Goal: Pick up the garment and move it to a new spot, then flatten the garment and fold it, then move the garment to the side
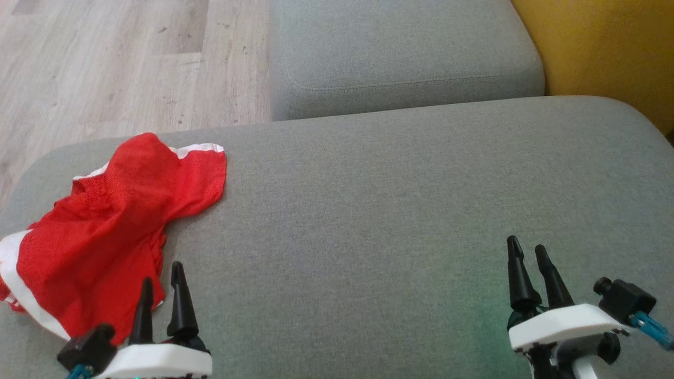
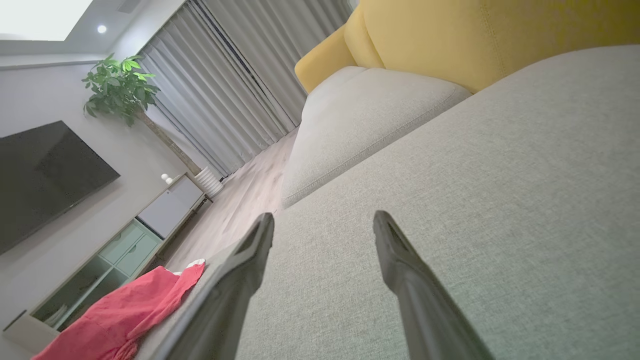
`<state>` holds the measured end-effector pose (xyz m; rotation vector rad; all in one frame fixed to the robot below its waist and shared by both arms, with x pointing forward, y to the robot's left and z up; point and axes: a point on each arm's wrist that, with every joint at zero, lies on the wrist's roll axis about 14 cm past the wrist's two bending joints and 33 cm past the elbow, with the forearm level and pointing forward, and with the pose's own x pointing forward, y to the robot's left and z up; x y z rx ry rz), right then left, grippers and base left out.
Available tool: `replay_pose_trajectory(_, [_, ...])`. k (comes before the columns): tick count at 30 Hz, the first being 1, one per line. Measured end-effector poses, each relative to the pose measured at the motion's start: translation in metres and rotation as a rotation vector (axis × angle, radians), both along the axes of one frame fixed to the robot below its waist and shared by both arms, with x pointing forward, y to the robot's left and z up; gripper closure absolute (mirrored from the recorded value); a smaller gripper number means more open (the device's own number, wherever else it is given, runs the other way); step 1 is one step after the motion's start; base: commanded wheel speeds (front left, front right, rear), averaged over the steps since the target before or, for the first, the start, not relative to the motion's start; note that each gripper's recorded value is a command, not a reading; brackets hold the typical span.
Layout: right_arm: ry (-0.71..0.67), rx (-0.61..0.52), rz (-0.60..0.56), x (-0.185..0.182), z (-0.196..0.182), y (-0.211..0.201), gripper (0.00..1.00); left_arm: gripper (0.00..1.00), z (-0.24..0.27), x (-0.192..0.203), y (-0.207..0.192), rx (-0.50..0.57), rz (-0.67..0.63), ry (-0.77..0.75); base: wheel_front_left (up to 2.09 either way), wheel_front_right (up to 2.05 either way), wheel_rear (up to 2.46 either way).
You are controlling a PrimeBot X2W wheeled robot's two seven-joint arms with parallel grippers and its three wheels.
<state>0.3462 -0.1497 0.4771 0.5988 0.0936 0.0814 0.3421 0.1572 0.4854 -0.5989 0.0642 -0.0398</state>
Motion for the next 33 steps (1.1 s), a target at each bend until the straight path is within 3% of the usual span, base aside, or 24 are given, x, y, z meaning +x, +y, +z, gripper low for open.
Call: replay_pose_trajectory(33, [-0.124, -0.391, 0.103, -0.008, 0.008, 0.022, 0.0, 0.0, 0.007, -0.004, -0.012, 0.399, -0.052, -0.097, 0.0, 0.0, 0.0])
